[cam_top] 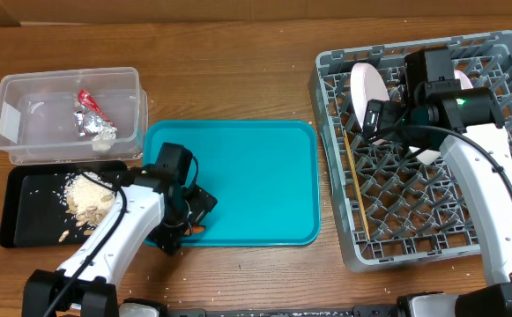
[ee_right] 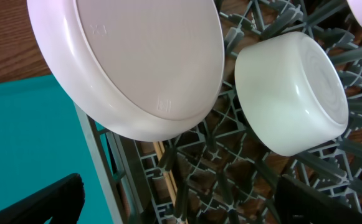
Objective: Sort waste into correct bins and load items into the dishwasher
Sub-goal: 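Reach the left gripper down to the carrot on the teal tray and grasp it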
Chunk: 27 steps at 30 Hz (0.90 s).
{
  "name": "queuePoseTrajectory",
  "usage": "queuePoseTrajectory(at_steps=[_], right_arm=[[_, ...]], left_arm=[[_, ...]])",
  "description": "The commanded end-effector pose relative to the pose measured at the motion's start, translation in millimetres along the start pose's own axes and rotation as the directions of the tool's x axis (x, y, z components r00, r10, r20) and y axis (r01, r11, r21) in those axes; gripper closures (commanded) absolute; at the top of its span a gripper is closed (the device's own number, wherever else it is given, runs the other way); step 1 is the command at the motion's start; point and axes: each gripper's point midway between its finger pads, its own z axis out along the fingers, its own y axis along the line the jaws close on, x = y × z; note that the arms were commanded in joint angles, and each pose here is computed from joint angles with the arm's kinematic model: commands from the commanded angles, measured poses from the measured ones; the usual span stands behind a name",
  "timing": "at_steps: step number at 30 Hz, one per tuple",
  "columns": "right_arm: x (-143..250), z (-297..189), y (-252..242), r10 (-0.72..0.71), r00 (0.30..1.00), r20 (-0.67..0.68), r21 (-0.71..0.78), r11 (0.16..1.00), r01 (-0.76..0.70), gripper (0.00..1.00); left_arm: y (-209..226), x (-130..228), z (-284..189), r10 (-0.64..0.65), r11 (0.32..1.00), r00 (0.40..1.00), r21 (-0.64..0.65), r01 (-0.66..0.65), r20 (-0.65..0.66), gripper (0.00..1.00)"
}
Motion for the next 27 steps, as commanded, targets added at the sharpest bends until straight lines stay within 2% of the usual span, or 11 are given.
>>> queuePoseTrajectory(at_steps=[1,6,13,17,18,19,20,24,27], right_arm=[[-1.7,-5.3,-1.6,-0.005,1.0,0.021,0.001,1.0,0.005,0.0],[-1.9,-5.3,-1.5,-0.004,1.0,0.022,0.001,1.0,0.004,0.0],[-1.5,-5.3,-1.6,-0.004,1.0,0.021,0.001,1.0,0.004,0.0],[-1.5,-5.3,-1.6,-0.004,1.0,0.021,0.001,1.0,0.004,0.0],[-1.5,-5.3,-1.6,-0.004,1.0,0.021,0.001,1.0,0.004,0.0],[-1.5,-5.3,-1.6,-0.004,1.0,0.02,0.001,1.0,0.004,0.0],[-1.4,-5.3,-1.7,-0.004,1.0,0.02,0.001,1.0,0.004,0.0],[-0.6,-5.3,-1.9,-0.004,1.0,0.017,0.002,1.0,0.004,0.0],[-0.6,-5.3,-1.9,-0.004,1.0,0.017,0.002,1.0,0.004,0.0]], left_arm=[[11.2,-5.6,5.6,-0.065,0.998,0.998,-0.025,0.065,0.02,0.0],[15.0,-22.9,8.6,-0.088,0.996,0.992,-0.023,0.09,0.089,0.0],[13.4,-31.1,14.9,-0.111,0.994,0.988,0.011,0.11,0.104,0.0],[13.3,-32.4,17.8,-0.11,0.994,0.988,0.018,0.109,0.112,0.13],[11.7,-33.3,17.7,-0.11,0.994,0.987,0.025,0.108,0.114,0.19],[9.0,-34.7,17.5,-0.11,0.994,0.987,0.037,0.106,0.119,0.31],[6.9,-35.8,17.3,-0.109,0.993,0.986,0.045,0.104,0.122,0.36],[4.5,-37.2,17.0,-0.109,0.993,0.986,0.056,0.103,0.127,0.39],[5.0,-38.9,16.8,-0.109,0.993,0.984,0.053,0.103,0.137,0.45]])
